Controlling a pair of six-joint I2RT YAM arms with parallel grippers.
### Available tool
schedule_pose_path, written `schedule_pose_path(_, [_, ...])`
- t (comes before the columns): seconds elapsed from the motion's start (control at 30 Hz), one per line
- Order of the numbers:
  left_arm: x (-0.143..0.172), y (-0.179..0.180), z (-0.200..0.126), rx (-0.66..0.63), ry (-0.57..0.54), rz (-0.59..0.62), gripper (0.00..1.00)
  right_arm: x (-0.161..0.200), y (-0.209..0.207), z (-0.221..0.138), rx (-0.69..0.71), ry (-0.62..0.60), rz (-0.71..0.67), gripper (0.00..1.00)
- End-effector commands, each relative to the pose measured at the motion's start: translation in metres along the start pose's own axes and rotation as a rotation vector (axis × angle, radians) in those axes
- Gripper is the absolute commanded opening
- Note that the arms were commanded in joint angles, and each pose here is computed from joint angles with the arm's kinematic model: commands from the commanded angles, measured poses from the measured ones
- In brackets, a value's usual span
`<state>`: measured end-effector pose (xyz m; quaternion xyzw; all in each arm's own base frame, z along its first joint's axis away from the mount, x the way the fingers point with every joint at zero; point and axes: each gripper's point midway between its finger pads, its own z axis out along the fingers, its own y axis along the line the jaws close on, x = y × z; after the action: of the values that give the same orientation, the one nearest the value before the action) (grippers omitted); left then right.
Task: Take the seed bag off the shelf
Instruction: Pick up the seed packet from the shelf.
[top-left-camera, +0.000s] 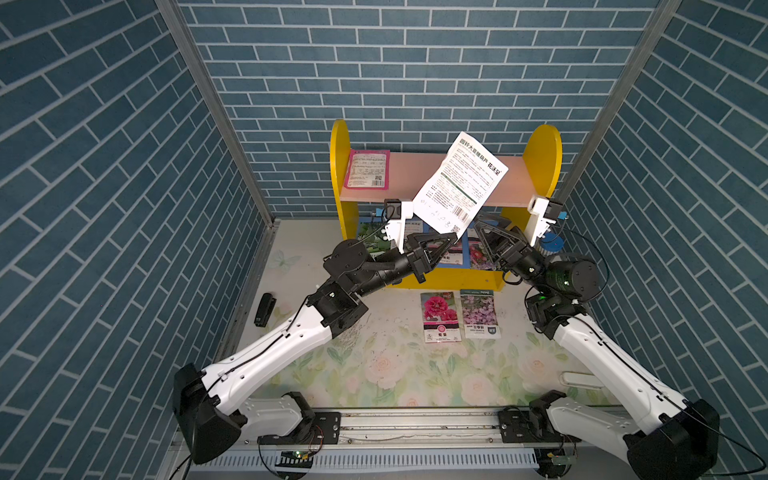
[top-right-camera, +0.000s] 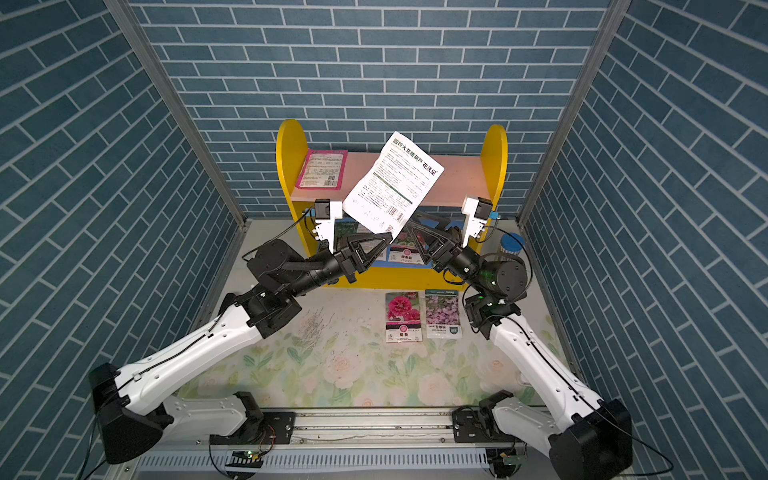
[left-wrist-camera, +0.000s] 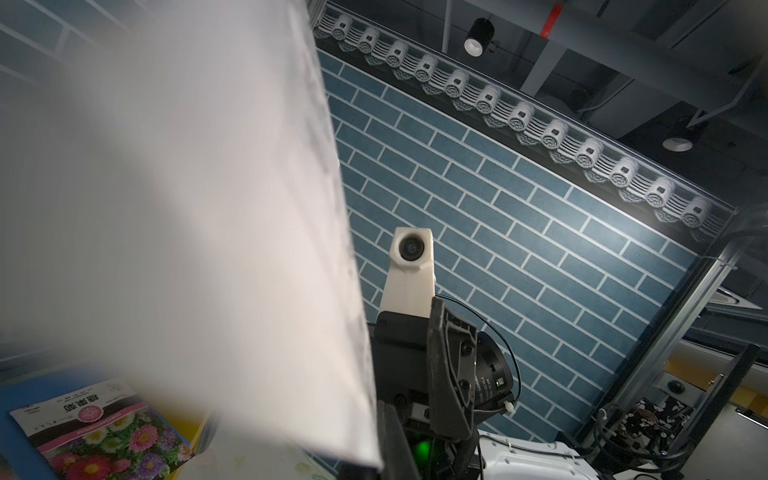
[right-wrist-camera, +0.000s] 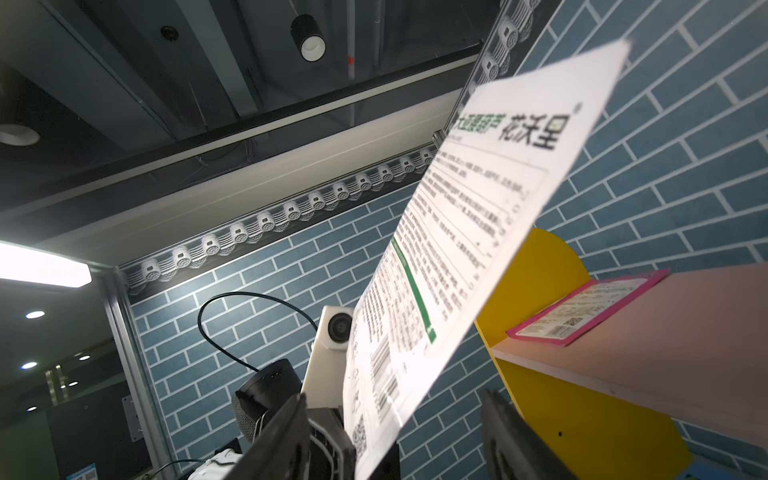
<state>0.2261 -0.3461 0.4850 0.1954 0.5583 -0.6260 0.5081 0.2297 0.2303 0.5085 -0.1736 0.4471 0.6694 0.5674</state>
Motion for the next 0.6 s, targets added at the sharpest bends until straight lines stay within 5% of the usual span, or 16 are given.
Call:
schedule_pose_path(0.0, [-0.007,-0.01,0.0,0.021,-0.023,0.037,0.0,-0.015,0.021,0.005,-0.072,-0.027,-0.031,0.58])
schedule_pose_path(0.2, [-0.005,-0.013,0.001,0.025,-0.017,0.043,0.0,-0.02,0.019,0.011,-0.074,-0.034,-0.042,0.43])
schedule_pose_path(0.57, [0.0,-0.007,0.002,-0.001,-0.001,0.052,0.0,-0.028,0.018,0.013,-0.065,-0.047,-0.062,0.0])
